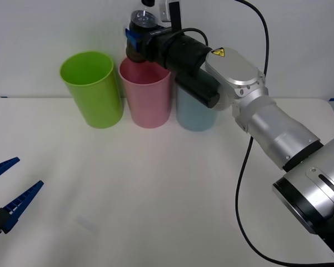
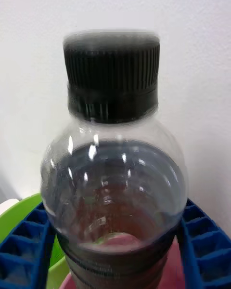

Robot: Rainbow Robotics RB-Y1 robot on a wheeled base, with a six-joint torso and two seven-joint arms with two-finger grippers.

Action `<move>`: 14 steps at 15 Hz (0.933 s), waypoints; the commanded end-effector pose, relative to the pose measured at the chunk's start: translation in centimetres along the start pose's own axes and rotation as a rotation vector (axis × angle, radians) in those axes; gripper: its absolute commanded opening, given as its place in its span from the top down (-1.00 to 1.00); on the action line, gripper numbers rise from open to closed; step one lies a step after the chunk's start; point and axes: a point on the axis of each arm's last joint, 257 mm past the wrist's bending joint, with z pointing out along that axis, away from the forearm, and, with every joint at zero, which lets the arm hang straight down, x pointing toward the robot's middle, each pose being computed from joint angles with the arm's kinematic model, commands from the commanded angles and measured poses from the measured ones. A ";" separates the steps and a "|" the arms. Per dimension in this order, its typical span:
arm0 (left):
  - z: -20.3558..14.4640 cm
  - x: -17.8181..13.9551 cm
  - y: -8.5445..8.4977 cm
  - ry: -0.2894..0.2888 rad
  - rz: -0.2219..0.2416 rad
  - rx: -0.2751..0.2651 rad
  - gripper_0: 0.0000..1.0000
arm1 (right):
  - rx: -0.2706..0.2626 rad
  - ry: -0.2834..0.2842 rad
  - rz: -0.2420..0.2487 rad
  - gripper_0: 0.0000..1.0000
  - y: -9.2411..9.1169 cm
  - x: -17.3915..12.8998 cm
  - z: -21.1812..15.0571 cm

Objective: Grasp the object on the table and drop it into the matching bin: aluminum can to the light blue bin, PET bottle to the pink bin.

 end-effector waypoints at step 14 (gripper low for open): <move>0.0 0.0 0.0 0.000 0.000 0.000 -1.00 | -0.077 -0.042 -0.006 -1.00 -0.8 0.8 -7.6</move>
